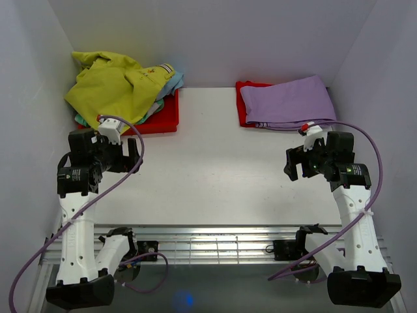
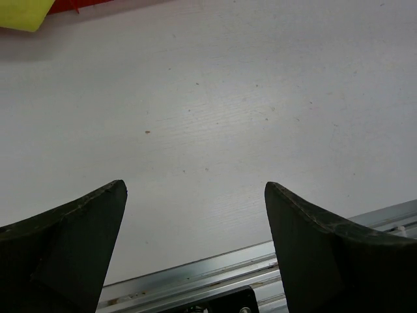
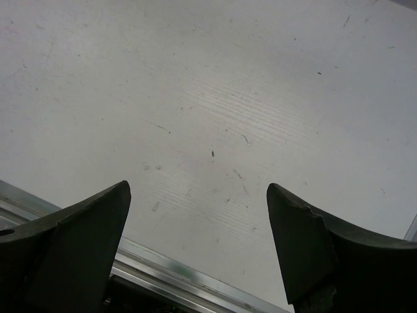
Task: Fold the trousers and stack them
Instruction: Grab the trousers from the pile
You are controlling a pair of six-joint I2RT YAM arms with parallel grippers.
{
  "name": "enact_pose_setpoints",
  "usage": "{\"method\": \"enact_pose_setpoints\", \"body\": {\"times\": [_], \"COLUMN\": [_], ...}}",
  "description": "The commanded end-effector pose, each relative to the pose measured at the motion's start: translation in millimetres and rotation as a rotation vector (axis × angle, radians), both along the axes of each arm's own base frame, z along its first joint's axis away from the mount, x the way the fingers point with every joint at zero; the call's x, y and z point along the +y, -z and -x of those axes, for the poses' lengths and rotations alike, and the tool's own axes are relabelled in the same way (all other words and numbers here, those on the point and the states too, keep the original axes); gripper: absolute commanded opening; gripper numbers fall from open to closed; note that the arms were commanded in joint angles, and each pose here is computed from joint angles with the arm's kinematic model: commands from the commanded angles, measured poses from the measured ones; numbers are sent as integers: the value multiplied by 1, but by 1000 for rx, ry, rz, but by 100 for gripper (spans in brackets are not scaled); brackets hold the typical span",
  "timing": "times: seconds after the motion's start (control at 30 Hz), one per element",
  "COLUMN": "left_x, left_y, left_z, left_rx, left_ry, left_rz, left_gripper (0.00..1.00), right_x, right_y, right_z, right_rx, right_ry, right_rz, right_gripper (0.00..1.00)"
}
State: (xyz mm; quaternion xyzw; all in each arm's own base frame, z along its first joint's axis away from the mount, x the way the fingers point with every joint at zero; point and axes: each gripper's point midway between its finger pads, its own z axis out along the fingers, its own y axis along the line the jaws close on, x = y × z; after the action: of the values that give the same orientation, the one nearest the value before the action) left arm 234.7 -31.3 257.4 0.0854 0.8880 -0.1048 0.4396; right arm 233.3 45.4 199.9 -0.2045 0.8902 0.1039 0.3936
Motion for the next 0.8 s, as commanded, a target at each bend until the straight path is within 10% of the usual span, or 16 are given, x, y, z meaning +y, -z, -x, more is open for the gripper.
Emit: {"method": "enact_pose_setpoints", "body": {"times": [0.0, 0.4, 0.77], "left_x": [1, 55, 170], "left_y": [-21, -141, -123], "left_z": [-11, -160, -281], "left_rx": [-30, -197, -264], "left_ry": [10, -260, -428], "left_rz": [-11, -44, 213], "left_gripper": [98, 98, 98], "right_x": [4, 12, 17], "right_y": [-4, -4, 16], "right_z": [2, -16, -27], "right_rx": [-20, -18, 23], "right_ry": [-22, -33, -28], "right_rz": [-16, -72, -110], "right_gripper": [90, 90, 90]}}
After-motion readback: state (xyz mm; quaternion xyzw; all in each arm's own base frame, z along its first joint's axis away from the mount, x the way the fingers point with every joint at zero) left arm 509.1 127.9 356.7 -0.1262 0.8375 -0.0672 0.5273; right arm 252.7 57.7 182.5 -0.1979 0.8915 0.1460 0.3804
